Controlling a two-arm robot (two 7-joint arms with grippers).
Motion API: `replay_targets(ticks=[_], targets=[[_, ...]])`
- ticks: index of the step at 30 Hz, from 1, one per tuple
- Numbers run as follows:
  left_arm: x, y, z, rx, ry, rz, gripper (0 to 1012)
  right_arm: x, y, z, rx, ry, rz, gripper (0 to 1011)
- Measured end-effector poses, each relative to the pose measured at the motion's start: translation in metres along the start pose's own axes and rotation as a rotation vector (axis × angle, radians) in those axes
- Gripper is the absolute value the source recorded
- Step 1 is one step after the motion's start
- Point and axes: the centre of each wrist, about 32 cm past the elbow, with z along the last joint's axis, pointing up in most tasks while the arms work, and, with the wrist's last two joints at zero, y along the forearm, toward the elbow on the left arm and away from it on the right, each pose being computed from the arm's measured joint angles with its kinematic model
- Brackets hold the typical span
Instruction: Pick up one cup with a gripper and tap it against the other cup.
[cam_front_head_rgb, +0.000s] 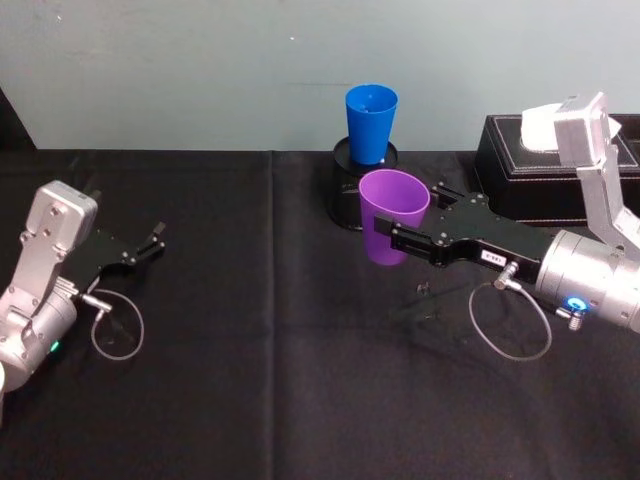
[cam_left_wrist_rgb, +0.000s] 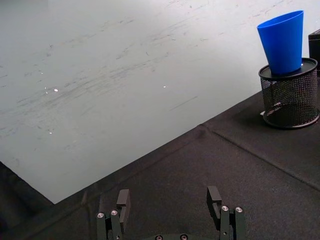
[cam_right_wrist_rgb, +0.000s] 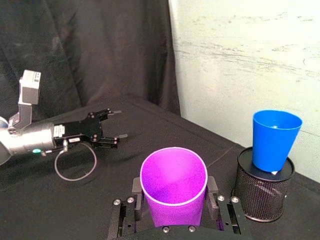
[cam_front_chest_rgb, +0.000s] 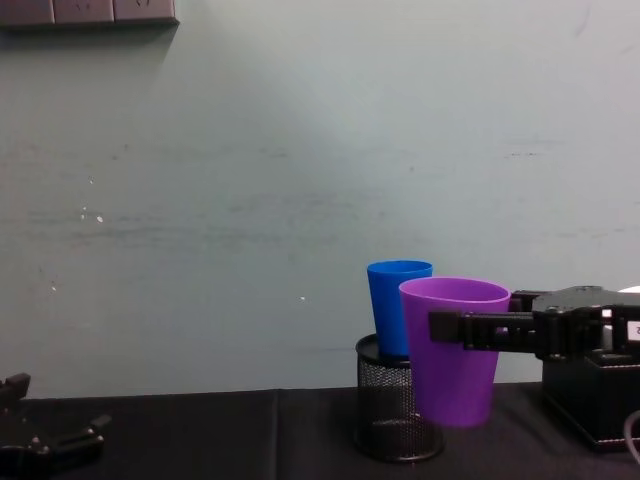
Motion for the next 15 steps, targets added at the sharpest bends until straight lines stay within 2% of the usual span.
replay_targets(ticks=[15], targets=[[0.0000, 0.0000, 0.0000, 0.000, 0.000, 0.000, 1005, 0.0001, -0.0001, -0.0006, 0.000, 0.001, 0.000, 737]])
